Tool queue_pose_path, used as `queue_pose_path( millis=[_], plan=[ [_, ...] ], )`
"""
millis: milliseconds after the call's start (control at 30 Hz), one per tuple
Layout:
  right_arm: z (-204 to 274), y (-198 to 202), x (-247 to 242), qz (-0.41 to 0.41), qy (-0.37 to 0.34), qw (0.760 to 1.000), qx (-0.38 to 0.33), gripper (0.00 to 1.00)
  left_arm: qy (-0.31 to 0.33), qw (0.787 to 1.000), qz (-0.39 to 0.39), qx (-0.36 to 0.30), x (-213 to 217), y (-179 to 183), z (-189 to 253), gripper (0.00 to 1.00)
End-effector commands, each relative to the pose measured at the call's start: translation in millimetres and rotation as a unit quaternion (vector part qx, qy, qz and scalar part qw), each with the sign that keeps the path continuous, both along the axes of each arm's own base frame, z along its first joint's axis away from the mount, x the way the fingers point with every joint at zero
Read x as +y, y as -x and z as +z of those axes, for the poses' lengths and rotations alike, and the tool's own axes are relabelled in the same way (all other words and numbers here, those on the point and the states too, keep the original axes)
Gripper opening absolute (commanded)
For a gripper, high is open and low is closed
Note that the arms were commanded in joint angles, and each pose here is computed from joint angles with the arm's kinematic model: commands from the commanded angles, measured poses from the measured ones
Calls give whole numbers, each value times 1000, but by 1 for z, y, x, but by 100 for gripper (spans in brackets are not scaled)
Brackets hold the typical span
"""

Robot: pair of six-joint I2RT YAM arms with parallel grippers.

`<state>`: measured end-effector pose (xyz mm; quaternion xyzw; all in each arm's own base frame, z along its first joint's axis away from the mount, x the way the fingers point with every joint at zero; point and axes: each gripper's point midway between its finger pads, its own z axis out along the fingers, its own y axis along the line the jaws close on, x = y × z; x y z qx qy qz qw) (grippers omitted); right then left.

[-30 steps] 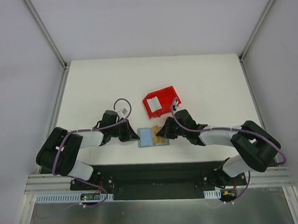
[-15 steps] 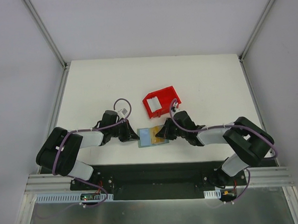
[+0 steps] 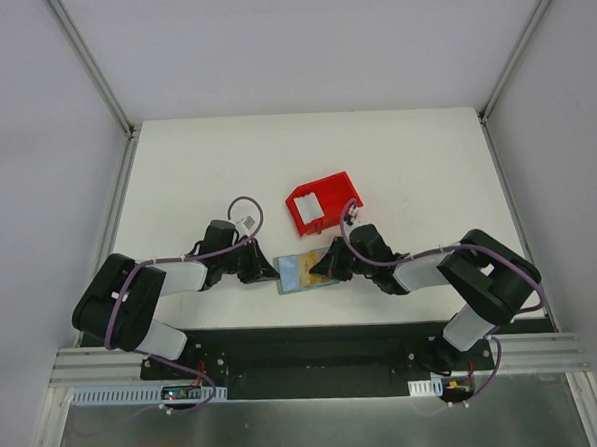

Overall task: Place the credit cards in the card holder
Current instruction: Insert the credit card into the card holder.

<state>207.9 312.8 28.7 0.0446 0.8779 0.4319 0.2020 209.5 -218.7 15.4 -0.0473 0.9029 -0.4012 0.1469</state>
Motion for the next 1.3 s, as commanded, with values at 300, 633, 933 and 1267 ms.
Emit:
queue_pose_path(
  millis=[300,633,933,1267],
  plan=[
    [-15,22,-2,50,19,997,46,0,-53,998,3,28,14,12,-23,0],
    [-19,23,19,49,22,997,60,3,-50,998,3,29,13,12,-23,0],
    [-10,9,-16,10,128,992,6,39,-46,999,1,27,13,14,-21,0],
    [-2,11,3,51,150,987,-8,45,-39,999,-4,23,11,13,-18,0]
  ],
)
